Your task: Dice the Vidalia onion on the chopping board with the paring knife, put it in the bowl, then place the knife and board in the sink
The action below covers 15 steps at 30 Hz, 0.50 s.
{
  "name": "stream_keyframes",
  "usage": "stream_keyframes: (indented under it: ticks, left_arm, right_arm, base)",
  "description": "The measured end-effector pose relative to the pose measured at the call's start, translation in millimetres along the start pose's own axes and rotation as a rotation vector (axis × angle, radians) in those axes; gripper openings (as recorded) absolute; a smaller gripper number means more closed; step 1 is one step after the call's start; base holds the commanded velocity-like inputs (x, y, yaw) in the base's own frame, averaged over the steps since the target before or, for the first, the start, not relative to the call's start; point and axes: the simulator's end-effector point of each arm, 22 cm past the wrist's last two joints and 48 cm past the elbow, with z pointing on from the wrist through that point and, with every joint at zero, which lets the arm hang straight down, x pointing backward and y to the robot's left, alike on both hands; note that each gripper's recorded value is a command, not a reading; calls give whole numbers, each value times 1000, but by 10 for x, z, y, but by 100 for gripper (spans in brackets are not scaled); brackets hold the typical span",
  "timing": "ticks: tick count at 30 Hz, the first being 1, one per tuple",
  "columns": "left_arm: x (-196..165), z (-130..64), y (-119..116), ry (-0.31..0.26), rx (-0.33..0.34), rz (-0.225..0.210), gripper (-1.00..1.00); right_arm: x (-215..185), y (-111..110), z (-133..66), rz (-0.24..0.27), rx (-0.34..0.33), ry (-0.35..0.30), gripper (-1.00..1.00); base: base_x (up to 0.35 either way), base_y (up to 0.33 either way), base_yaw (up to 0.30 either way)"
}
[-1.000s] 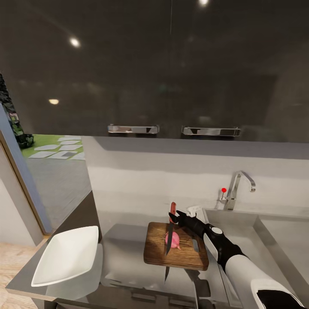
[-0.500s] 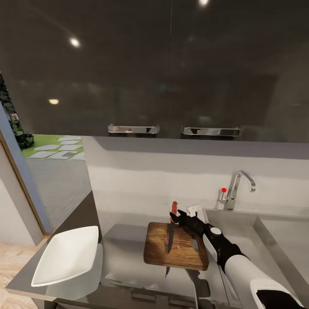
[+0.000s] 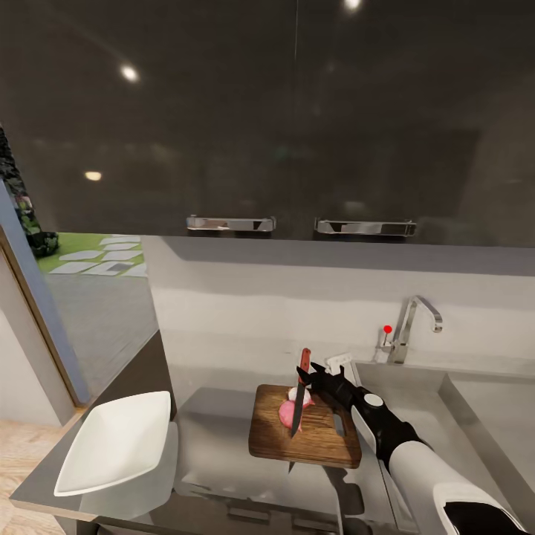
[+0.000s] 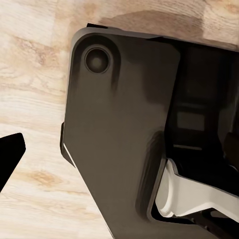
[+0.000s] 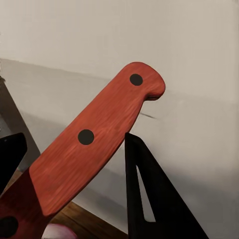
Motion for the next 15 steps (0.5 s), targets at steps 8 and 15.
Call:
stream_keyframes:
  ticks: [8,15]
  left_arm:
    - [0,0,0,0,0,0,100]
    - [0,0,0,0,0,0,100]
  right_arm:
    - [-12,40,-2,1,-22,-2,-100]
    - [-38,202,-15,7,-102,-3,-100]
  base:
    - [0,0,0]
    - [0,0,0]
